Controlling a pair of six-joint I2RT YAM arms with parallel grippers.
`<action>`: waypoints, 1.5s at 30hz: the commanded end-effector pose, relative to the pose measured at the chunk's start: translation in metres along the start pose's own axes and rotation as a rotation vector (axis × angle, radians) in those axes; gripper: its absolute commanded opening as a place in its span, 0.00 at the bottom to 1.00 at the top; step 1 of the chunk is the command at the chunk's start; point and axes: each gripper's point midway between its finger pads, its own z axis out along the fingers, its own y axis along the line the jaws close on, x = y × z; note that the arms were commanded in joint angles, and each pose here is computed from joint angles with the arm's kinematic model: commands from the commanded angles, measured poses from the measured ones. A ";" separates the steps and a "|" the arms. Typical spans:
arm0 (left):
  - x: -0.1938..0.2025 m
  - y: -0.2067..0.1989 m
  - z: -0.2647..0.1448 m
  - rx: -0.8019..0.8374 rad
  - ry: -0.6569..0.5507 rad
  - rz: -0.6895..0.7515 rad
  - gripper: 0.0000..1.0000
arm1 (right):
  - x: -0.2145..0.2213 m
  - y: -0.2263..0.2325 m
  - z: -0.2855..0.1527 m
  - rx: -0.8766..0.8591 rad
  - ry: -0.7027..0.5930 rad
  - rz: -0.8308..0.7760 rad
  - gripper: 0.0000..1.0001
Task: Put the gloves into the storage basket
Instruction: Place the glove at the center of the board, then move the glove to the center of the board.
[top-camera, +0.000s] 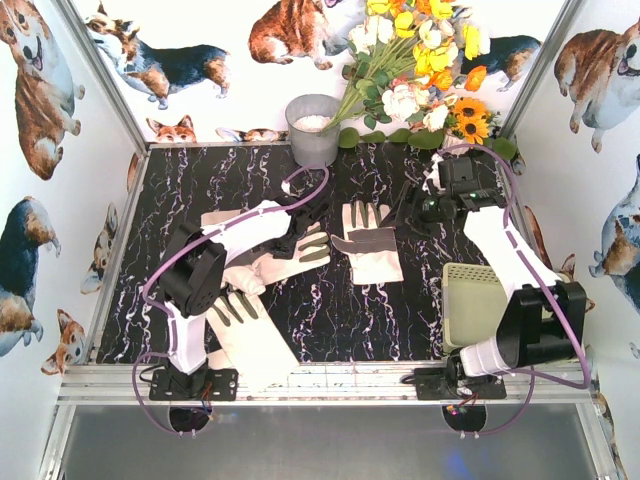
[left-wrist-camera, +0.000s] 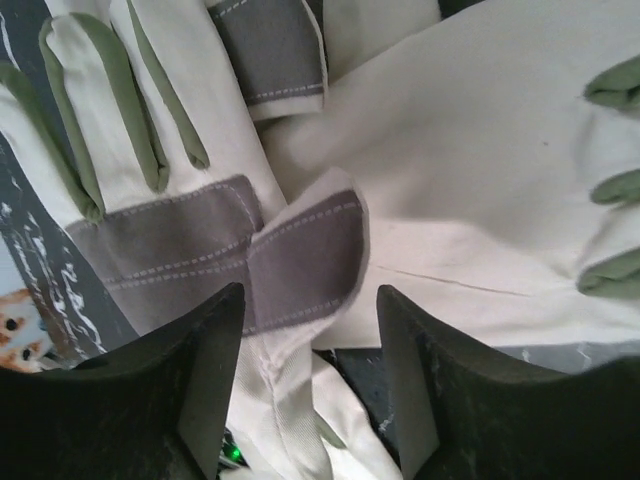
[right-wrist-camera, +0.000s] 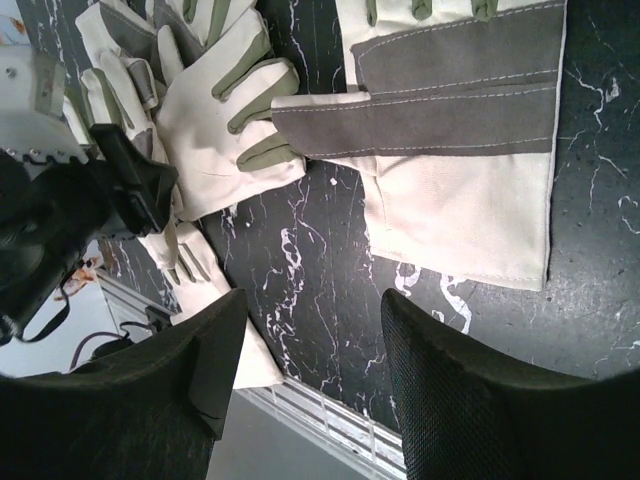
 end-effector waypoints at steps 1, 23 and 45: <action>-0.002 0.014 0.016 -0.052 0.008 0.038 0.48 | 0.003 0.012 -0.015 -0.037 -0.034 -0.007 0.58; -0.024 -0.001 -0.070 0.311 -0.135 0.025 0.36 | 0.038 0.027 -0.005 -0.088 0.044 -0.023 0.59; 0.013 0.061 -0.018 0.697 -0.027 -0.721 0.62 | 0.068 0.136 0.132 -0.274 0.346 -0.294 0.63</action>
